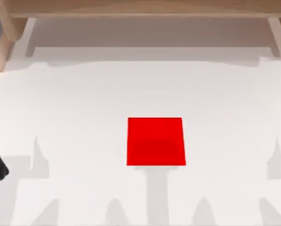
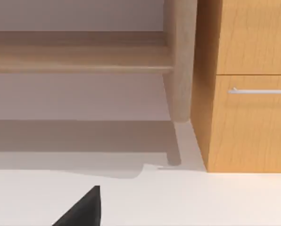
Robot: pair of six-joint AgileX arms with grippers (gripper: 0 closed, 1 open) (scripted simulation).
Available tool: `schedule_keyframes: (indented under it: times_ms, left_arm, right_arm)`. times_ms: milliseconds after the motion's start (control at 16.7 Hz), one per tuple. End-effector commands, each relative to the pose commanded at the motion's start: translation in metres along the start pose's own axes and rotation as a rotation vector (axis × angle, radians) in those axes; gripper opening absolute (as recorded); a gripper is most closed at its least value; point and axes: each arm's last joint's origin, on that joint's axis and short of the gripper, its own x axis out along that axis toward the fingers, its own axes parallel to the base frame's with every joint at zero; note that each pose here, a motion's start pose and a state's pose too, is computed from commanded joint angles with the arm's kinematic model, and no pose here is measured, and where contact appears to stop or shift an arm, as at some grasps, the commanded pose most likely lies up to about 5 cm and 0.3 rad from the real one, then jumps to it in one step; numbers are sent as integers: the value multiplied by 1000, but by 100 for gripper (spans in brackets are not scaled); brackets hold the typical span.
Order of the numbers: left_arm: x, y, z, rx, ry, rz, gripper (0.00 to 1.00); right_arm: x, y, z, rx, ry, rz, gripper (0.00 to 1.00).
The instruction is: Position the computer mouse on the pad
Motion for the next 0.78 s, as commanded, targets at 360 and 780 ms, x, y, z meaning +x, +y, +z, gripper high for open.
schedule_keyframes:
  times_ms: [360, 780]
  left_arm:
    - [0, 0, 0, 0, 0, 0, 100]
    - [0, 0, 0, 0, 0, 0, 100]
  right_arm:
    - [3, 0, 7, -97, 83, 6, 100]
    - [31, -4, 46, -554, 453, 123, 100]
